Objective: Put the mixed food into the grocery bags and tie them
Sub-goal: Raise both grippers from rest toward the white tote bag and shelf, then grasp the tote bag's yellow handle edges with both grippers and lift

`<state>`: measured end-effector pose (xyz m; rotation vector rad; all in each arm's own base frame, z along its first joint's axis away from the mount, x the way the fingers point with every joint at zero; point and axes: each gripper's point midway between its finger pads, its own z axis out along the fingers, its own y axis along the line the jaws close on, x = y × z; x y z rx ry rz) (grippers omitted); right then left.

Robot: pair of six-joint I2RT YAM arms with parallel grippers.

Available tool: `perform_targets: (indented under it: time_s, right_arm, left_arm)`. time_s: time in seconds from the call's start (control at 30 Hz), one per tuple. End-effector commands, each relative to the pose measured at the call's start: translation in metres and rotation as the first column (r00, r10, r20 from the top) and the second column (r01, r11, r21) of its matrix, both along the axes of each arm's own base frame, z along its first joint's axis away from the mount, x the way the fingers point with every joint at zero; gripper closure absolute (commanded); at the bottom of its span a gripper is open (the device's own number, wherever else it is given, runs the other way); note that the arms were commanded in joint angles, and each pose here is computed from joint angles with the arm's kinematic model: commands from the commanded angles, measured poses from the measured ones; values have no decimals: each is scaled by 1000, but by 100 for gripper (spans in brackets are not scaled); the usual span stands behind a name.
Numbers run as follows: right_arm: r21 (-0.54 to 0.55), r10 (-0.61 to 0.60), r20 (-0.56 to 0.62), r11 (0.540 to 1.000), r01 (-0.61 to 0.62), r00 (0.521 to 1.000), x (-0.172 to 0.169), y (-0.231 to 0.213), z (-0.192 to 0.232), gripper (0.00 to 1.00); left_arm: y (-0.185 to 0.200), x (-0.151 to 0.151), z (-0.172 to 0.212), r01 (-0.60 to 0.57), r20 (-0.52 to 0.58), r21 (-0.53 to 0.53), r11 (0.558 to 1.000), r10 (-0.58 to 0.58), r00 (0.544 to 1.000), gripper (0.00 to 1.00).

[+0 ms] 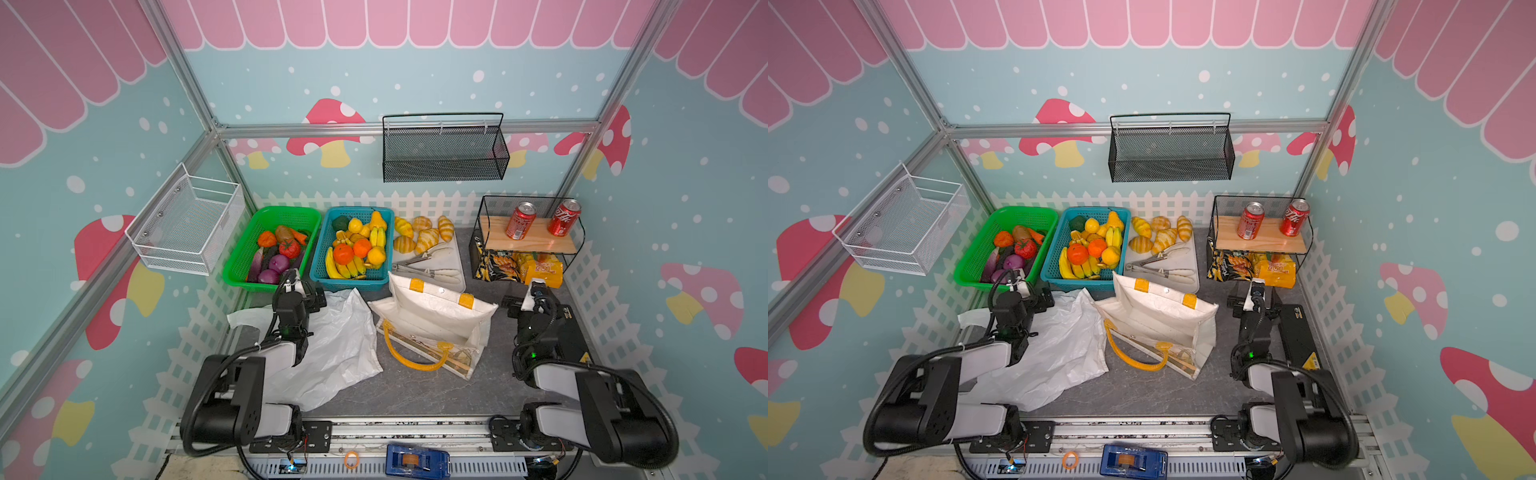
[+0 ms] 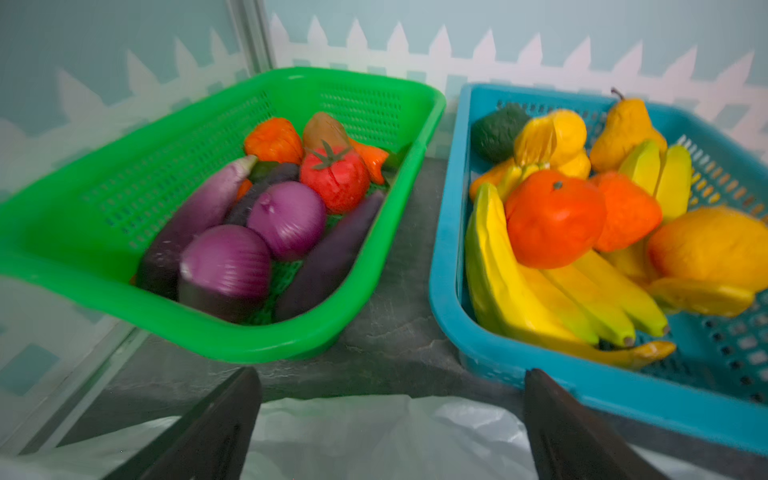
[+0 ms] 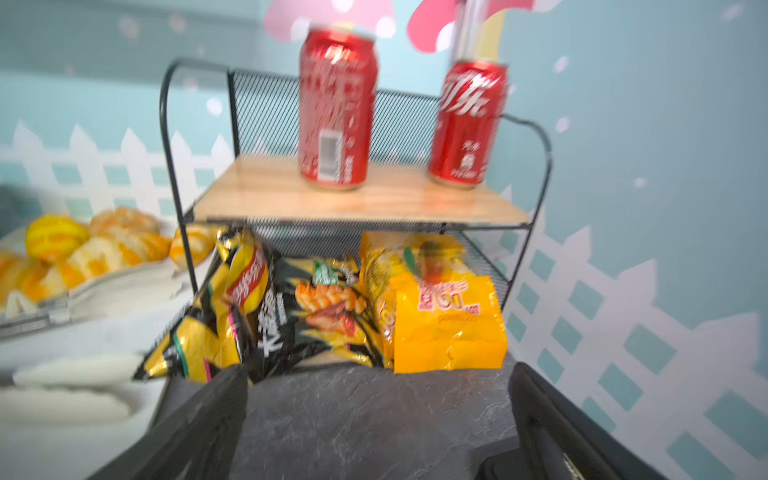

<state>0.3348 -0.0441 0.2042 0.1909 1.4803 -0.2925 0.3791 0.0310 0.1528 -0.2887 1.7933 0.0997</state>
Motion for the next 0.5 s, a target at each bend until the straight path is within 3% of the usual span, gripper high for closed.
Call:
perform_targets:
  time_s: [0.0,0.07,0.13,0.23,0.33,0.47]
  right_arm:
    - [108,-61,41,993,56,997,-14,-12,27,1]
    - [180,-38,45,983,29,998,-15,-8,50,1]
    - [194,73,60,977,-83,996,-12,10,72,4]
    - [193,245,-54,954,-231,968,7,43,89,7]
    - [165,432,-245,901,-402,868,23,87,86,7]
    - [105,616,-371,771,-628,695,12,146,98,5]
  left_arm:
    - [21,-12,32,-151,23,-138,979,156,988,0]
    - [10,-17,43,-126,34,-285,950,141,989,2]
    - [-9,-20,53,-55,36,-437,898,78,996,5]
    - [-52,-24,73,75,35,-561,825,-67,997,8]
    - [-109,-38,82,174,-62,-541,822,-246,967,5]
    - [-162,-74,76,257,-278,-477,840,-422,863,0]
